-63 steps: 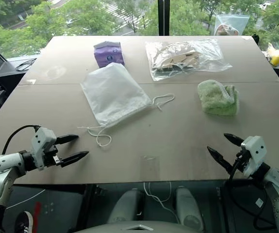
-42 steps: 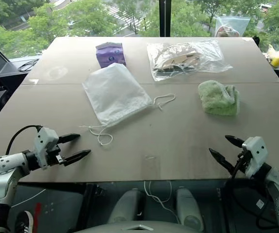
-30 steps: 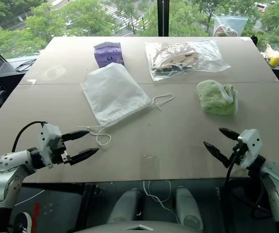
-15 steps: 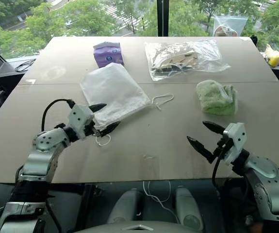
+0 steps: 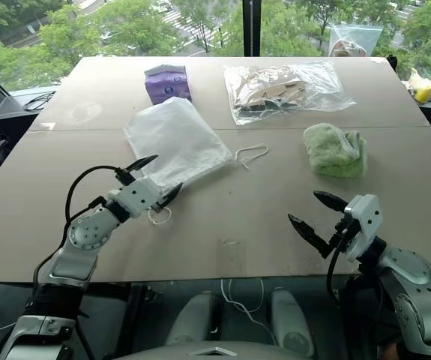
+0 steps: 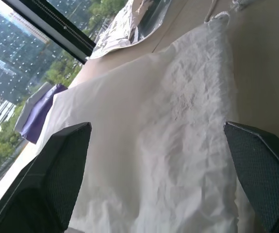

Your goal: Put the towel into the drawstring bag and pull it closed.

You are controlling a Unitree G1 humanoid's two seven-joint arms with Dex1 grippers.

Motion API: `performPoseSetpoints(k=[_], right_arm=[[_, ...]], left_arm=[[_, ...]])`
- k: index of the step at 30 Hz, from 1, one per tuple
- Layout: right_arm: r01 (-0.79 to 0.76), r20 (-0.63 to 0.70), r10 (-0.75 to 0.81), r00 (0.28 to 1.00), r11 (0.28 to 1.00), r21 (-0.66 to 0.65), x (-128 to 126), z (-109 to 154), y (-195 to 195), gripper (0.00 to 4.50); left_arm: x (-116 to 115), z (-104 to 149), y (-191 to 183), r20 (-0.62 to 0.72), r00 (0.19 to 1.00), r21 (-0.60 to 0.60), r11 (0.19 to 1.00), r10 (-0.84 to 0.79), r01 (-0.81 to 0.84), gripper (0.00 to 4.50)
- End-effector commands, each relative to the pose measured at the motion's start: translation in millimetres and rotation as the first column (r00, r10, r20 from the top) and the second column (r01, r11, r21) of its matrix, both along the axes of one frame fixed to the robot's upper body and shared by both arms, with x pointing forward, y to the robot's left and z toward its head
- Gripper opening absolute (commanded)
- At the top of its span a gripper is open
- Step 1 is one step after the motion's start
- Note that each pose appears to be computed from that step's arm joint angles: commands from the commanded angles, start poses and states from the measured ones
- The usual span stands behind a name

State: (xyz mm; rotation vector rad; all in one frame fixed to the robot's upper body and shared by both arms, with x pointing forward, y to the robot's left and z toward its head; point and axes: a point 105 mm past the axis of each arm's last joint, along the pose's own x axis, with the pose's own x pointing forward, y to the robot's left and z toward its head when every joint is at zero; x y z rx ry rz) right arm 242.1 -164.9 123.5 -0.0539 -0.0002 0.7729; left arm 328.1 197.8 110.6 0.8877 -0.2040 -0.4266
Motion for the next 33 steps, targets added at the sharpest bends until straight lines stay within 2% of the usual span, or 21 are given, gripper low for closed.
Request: performPoseSetpoints(k=[1,23,33], right_arm=[[-0.009,0.055,0.008,0.998,1.000,0.004,-0.3,15.4,2.4,4.48],[0.009,0.062,-0.010,0.998,1.000,0.015,0.1,18.1,2.6,4.48],[0.015,0.063,-0.016,0.998,1.000,0.021,-0.1,16.5,1.9,4.48]], left_arm=[[-0.4,8.4,-1.8,0.070,0.997,0.038,0.999,0.020,-0.023,4.50],[12.2,12.9,-22.0,0.027,0.999,0.131,0.991,-0.043,0.039,4.50],[24.4,23.3,-18.6,0.050,0.998,0.083,0.996,0.041,-0.045,4.50]])
